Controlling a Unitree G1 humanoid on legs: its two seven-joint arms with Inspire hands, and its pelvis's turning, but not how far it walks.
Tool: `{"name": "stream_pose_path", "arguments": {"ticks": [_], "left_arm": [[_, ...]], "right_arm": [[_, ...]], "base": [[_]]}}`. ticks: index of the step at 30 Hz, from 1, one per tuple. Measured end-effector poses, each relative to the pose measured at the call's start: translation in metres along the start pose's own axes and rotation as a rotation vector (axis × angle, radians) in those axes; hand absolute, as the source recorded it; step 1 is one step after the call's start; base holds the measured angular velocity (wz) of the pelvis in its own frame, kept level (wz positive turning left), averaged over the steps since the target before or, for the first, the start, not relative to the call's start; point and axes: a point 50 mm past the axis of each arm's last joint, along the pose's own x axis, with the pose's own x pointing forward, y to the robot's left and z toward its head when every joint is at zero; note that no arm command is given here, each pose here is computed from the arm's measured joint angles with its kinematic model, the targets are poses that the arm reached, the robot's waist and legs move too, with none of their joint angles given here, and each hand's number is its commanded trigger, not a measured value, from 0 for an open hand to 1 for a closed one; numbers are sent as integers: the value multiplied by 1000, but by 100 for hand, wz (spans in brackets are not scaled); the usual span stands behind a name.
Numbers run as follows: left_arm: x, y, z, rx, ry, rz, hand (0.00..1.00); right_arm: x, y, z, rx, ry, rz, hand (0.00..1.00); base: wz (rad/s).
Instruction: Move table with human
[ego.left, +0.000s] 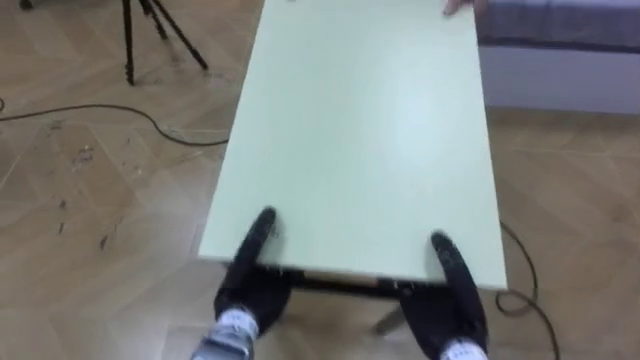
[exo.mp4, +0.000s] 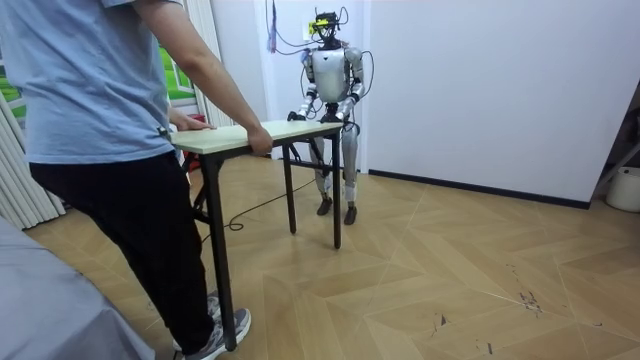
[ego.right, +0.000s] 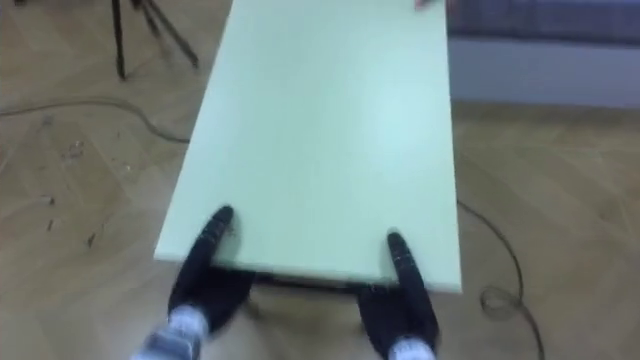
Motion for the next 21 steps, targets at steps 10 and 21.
{"name": "stream_pose_path", "arguments": {"ticks": [10,21], "left_arm": [[-9,4,-9,-11,-11,-2,100],[-13,10,-8,-14,-8,10,100]], "right_arm": [[-5,-4,0,-23,-19,-7,100],[-6,-11,-4,-19,-13,-2,100]], "base": [[13],[-6]]}}
